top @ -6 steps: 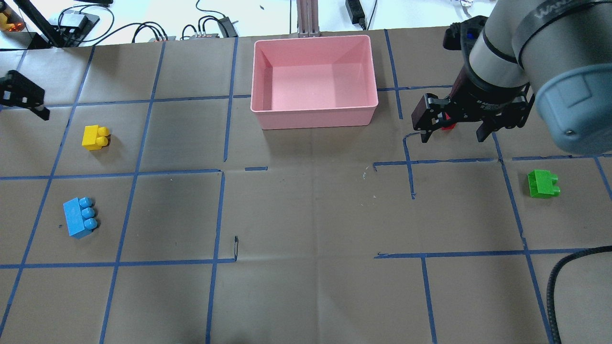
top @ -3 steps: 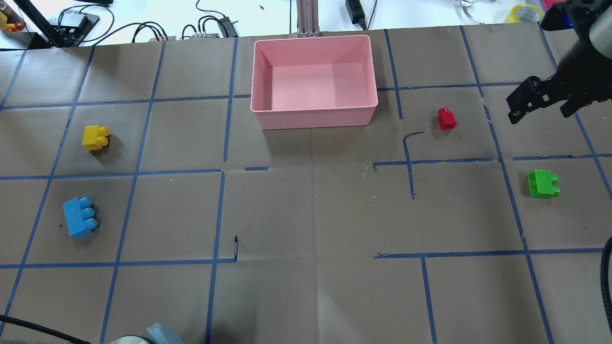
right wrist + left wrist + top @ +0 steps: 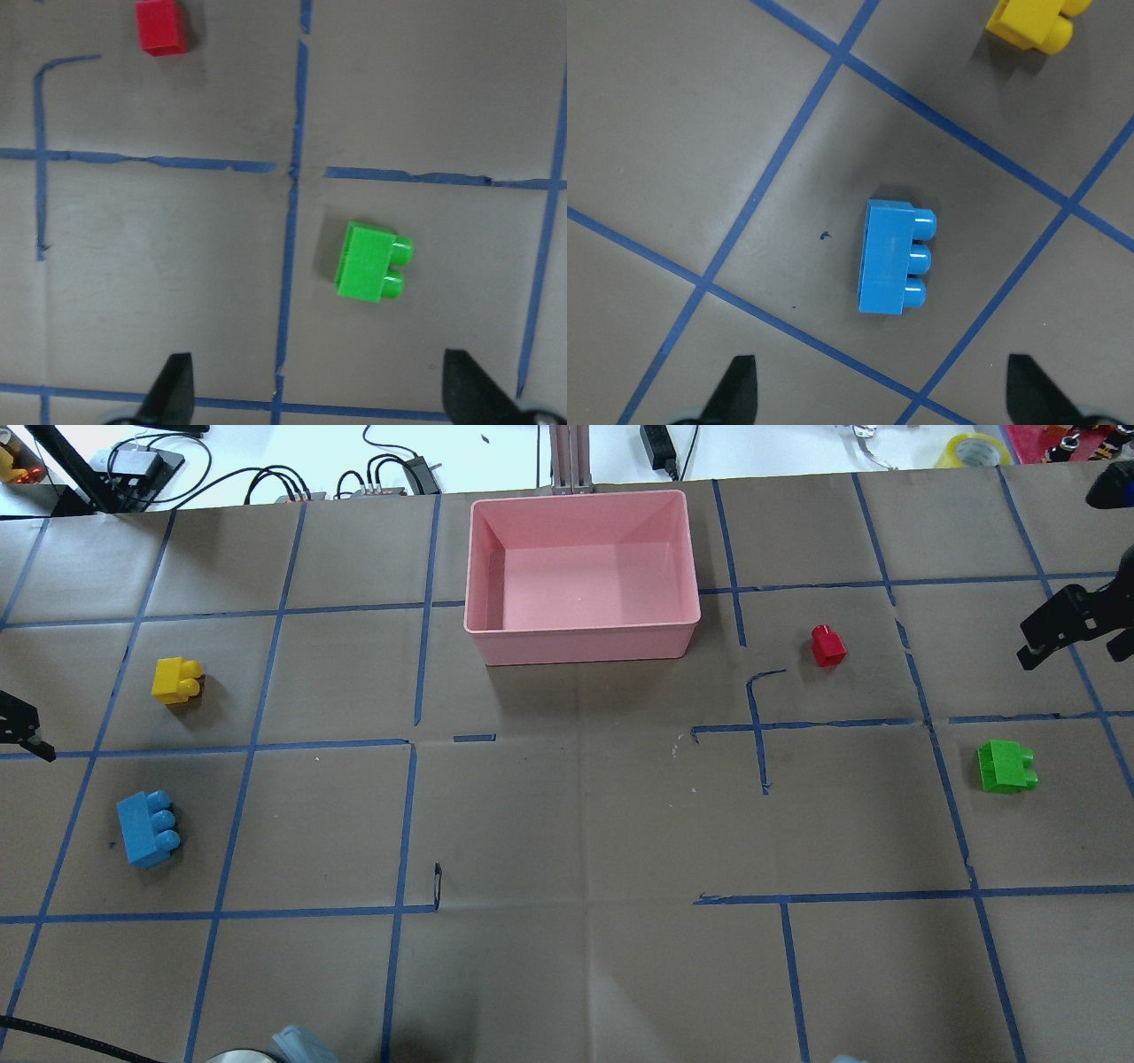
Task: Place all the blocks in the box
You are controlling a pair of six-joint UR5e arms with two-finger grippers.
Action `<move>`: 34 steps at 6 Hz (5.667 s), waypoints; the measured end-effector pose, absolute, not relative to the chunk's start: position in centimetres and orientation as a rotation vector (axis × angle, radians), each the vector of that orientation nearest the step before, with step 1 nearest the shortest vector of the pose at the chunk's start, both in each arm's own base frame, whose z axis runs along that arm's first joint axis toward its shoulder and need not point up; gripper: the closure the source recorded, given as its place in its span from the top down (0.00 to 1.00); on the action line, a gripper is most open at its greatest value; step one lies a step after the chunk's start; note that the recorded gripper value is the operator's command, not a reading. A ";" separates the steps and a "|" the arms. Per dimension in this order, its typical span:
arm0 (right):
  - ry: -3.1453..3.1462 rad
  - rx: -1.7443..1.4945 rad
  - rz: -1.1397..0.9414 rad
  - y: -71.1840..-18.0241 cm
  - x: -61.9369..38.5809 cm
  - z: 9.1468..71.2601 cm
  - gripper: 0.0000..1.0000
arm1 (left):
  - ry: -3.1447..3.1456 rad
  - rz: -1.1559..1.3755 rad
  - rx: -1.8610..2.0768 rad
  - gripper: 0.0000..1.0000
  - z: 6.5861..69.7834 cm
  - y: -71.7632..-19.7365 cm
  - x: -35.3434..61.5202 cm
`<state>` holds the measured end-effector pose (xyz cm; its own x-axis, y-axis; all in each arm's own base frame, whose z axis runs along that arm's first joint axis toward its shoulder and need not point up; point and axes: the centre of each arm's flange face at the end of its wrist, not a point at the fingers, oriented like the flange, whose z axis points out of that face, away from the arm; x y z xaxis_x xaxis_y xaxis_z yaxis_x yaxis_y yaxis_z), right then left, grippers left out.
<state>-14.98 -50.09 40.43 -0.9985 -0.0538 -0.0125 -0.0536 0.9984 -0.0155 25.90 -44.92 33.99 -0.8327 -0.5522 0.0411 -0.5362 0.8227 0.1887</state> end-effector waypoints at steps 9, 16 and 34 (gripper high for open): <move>3.119 0.198 -0.115 -47.7 -19.6 24.2 1.00 | -2.989 -0.159 0.775 0.88 19.0 -48.5 24.9; 3.106 0.177 -0.072 -48.1 -19.9 19.1 0.98 | -2.977 -0.215 0.745 0.52 17.0 -47.3 24.0; 2.831 0.158 -0.600 -60.8 -1.5 40.2 0.00 | -3.043 0.017 0.095 0.06 35.2 -76.0 -26.3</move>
